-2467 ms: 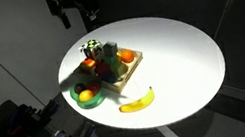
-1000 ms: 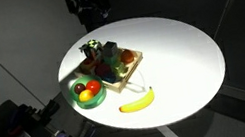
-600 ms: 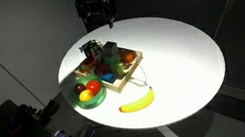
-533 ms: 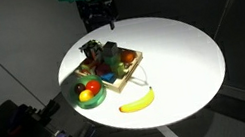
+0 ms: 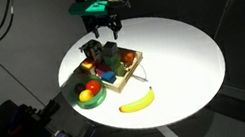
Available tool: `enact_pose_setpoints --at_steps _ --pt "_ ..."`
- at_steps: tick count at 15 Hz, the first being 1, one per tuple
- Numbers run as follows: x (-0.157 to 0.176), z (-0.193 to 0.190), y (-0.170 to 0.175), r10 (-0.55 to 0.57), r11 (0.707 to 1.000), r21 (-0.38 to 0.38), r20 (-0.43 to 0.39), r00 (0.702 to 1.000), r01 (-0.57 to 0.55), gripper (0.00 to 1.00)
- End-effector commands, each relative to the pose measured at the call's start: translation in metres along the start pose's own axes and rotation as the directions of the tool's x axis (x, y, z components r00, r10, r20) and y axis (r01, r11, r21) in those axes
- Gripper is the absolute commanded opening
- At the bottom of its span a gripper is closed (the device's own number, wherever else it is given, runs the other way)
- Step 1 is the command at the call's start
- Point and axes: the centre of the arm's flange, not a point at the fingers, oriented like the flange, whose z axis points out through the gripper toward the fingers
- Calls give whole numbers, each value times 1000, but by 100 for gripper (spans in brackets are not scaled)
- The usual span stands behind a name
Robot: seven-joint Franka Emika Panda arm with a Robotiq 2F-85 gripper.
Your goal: Pick up the gray block and put it on the table
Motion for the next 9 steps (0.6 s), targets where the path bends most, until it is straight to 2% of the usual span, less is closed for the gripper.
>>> enact_pose_setpoints --at_steps 1,9 --pt "20 14 -2 39 999 20 -2 999 -39 100" --pt "32 45 -8 76 997 31 32 997 -77 100"
